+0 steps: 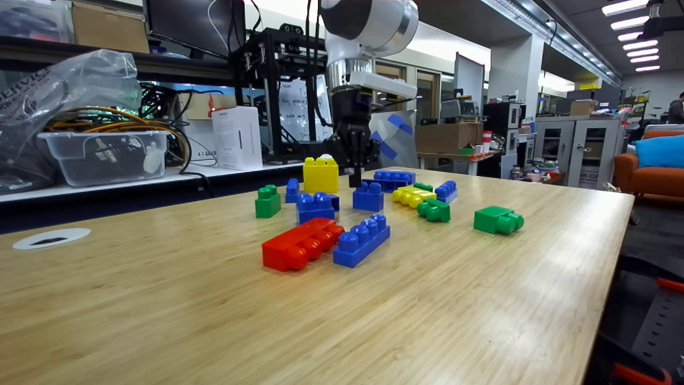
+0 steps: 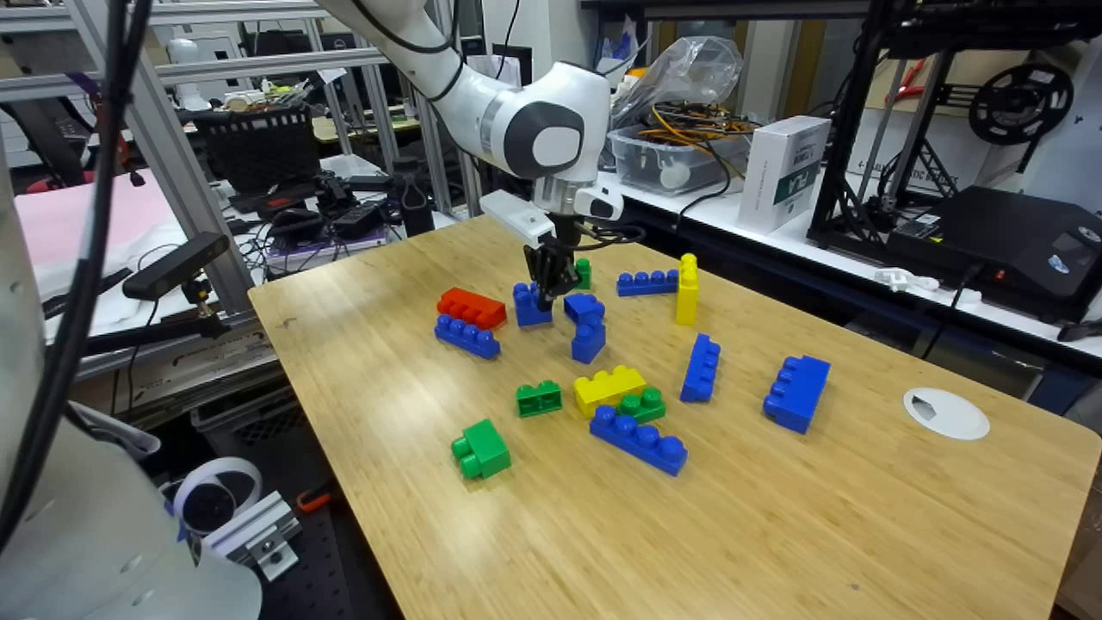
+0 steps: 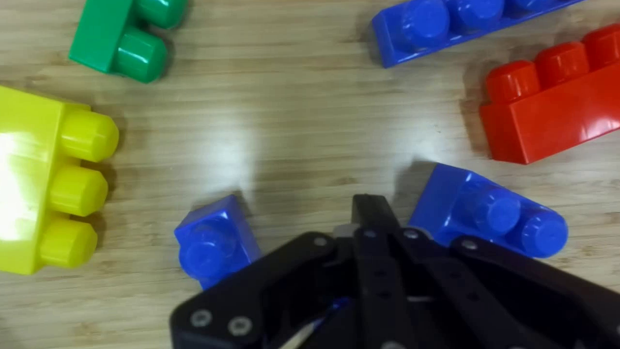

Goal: Push the blue blocks near the orange block apart

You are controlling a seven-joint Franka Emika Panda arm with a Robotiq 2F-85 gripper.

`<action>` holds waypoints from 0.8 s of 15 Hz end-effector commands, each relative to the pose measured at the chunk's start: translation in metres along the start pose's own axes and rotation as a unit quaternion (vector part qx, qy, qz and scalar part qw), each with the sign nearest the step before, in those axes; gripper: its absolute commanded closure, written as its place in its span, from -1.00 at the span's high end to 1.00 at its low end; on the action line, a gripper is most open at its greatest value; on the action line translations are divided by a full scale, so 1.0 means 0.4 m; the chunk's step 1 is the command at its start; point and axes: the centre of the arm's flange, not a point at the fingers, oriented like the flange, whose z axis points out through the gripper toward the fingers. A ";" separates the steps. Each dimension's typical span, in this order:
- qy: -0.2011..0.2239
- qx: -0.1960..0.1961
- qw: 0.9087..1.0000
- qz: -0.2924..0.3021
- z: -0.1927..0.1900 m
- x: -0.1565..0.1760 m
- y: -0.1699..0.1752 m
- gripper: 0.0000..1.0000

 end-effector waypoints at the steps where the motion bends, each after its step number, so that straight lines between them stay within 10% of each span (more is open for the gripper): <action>1: 0.003 -0.003 1.000 0.005 0.034 0.038 -0.017 -1.00; 12: 0.017 -0.008 1.000 -0.005 0.074 0.060 -0.143 -1.00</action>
